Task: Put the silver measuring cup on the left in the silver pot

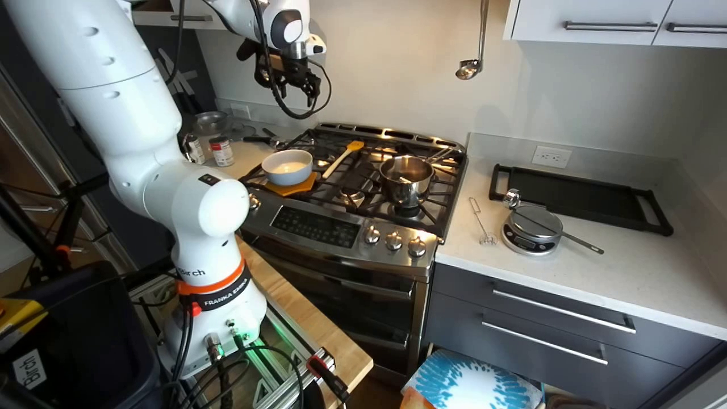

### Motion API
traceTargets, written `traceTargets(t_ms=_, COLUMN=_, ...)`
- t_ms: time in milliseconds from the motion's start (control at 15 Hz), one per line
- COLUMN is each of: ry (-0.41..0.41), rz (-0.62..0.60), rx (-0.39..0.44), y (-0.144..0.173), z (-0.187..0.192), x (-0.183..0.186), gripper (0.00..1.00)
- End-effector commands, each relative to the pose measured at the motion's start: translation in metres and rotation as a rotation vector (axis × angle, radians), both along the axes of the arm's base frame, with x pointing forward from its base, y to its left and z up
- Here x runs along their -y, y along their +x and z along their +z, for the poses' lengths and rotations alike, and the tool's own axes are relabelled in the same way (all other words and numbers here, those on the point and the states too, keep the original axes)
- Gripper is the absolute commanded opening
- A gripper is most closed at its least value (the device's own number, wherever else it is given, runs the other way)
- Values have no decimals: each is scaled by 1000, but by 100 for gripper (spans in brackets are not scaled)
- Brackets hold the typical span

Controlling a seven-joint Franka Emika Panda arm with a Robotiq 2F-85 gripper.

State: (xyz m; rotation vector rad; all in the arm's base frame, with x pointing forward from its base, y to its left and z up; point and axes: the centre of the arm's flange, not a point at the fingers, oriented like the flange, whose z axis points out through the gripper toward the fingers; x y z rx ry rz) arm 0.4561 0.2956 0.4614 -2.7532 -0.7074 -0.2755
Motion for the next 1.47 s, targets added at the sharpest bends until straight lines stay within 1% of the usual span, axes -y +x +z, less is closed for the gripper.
traceTargets(t_ms=0, ry=-108, rz=173, rx=7, y=46, z=-23, x=-62, gripper=100)
traceTargets(t_ms=133, ry=-178, rz=257, rx=44, y=65, z=-33, x=-84, gripper=100)
traceTargets(t_ms=200, ry=-222, rz=280, rx=80, y=75, z=-33, x=-88, gripper=100)
traceTargets(t_ms=267, ry=-256, rz=304, rx=103, y=78, z=-33, x=-92, gripper=100)
traceTargets(t_ms=333, ry=-197, rz=250, rx=81, y=53, z=-37, x=-71, gripper=100)
traceTargets(t_ms=467, ry=-225, rz=276, rx=104, y=67, z=-39, x=-79, gripper=100)
traceTargets(t_ms=600, ry=-231, rz=282, rx=105, y=70, z=-38, x=-81, gripper=100)
traceTargets(t_ms=667, ry=-199, rz=328, rx=147, y=79, z=-41, x=-88, gripper=100)
traceTargets(t_ms=733, ry=-138, rz=386, rx=201, y=94, z=-43, x=-101, gripper=100)
traceTargets(t_ms=867, ry=-78, rz=461, rx=250, y=116, z=-51, x=-119, gripper=100)
traceTargets(t_ms=933, ry=-40, rz=493, rx=271, y=122, z=-56, x=-125, gripper=100)
traceTargets(t_ms=1200, ry=98, rz=641, rx=311, y=134, z=-80, x=-150, gripper=100)
traceTargets(t_ms=1400, ry=205, rz=751, rx=289, y=125, z=-90, x=-159, gripper=100)
